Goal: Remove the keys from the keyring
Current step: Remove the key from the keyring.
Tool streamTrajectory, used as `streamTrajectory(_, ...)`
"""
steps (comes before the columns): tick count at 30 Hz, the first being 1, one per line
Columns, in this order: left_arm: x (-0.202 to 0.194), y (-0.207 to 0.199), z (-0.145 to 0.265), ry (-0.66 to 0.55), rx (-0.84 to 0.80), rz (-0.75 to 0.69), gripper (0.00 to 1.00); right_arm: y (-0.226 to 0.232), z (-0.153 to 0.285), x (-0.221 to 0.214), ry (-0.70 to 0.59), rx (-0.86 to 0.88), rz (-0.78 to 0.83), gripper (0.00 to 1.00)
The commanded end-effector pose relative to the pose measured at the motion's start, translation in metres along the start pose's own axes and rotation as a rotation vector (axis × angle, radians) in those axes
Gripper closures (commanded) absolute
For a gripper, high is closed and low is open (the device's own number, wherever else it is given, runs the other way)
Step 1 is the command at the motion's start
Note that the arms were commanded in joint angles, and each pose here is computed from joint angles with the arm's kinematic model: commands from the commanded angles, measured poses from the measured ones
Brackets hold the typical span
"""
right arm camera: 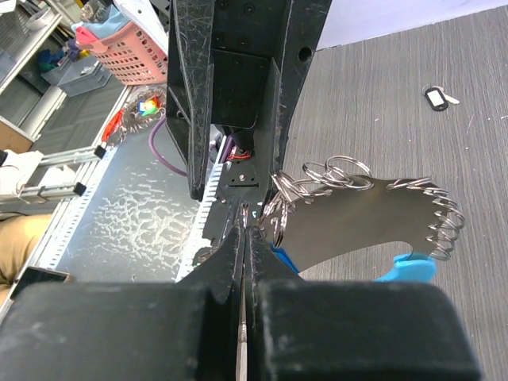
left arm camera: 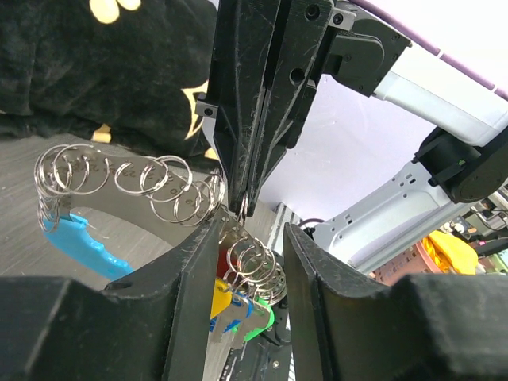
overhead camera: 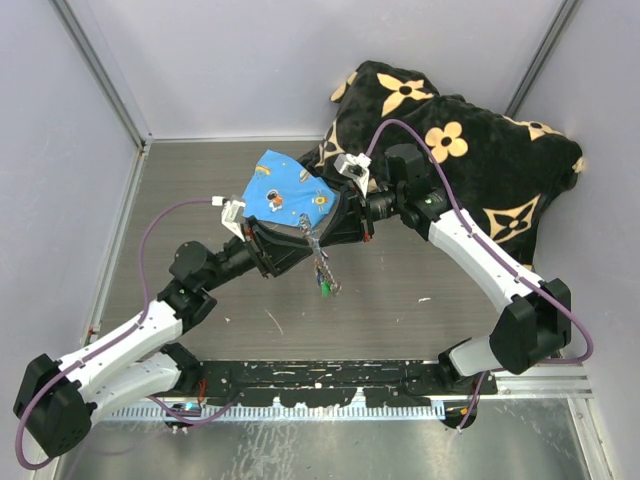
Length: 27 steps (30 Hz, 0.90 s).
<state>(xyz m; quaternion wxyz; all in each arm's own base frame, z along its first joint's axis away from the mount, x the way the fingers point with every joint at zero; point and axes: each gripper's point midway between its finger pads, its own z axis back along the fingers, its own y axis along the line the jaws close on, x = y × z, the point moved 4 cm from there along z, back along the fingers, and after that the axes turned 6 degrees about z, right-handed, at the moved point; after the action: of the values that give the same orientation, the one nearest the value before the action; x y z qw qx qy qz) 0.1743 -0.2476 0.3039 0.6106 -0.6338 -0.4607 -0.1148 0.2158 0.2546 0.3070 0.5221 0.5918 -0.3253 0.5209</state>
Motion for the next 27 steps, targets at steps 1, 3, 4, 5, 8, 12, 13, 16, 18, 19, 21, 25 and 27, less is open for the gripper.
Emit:
streamTrajectory(1, 0.021, -0.027, -0.005, -0.048, -0.107, -0.041, 0.61, 0.006, 0.002, 0.013, -0.023, 0.026, 0.066, 0.99)
streamTrajectory(3, 0.020, -0.026, -0.005, -0.045, -0.105, -0.038, 0.61, 0.006, 0.003, 0.013, -0.024, 0.024, 0.063, 0.99)
streamTrajectory(4, 0.019, -0.025, -0.005, -0.044, -0.103, -0.036, 0.61, 0.006, 0.003, 0.013, -0.024, 0.024, 0.063, 0.99)
streamTrajectory(5, 0.020, -0.025, -0.005, -0.046, -0.101, -0.036, 0.61, 0.006, 0.003, 0.013, -0.024, 0.023, 0.064, 0.99)
streamTrajectory(8, 0.018, -0.021, -0.006, -0.042, -0.086, -0.029, 0.61, 0.006, 0.003, 0.014, -0.025, 0.023, 0.064, 0.99)
streamTrajectory(12, 0.016, -0.016, -0.008, -0.037, -0.066, -0.021, 0.61, 0.007, 0.003, 0.014, -0.025, 0.025, 0.060, 0.99)
streamTrajectory(13, 0.016, -0.015, -0.008, -0.038, -0.064, -0.020, 0.61, 0.006, 0.003, 0.014, -0.026, 0.025, 0.062, 0.99)
streamTrajectory(16, 0.016, -0.014, -0.010, -0.038, -0.061, -0.018, 0.63, 0.006, 0.002, 0.014, -0.025, 0.026, 0.060, 0.99)
streamTrajectory(18, 0.016, -0.014, -0.012, -0.036, -0.061, -0.012, 0.67, 0.007, 0.002, 0.014, -0.026, 0.026, 0.061, 0.99)
streamTrajectory(19, 0.017, -0.013, -0.013, -0.034, -0.061, -0.012, 0.69, 0.006, 0.003, 0.013, -0.026, 0.024, 0.057, 0.99)
streamTrajectory(21, 0.017, -0.013, -0.014, -0.031, -0.060, -0.007, 0.73, 0.006, 0.003, 0.013, -0.026, 0.024, 0.060, 0.99)
streamTrajectory(25, 0.017, -0.013, -0.017, -0.027, -0.063, 0.000, 0.74, 0.006, 0.003, 0.013, -0.026, 0.024, 0.057, 0.99)
streamTrajectory(27, 0.017, -0.013, -0.018, -0.025, -0.066, 0.001, 0.76, 0.006, 0.003, 0.013, -0.027, 0.023, 0.058, 0.99)
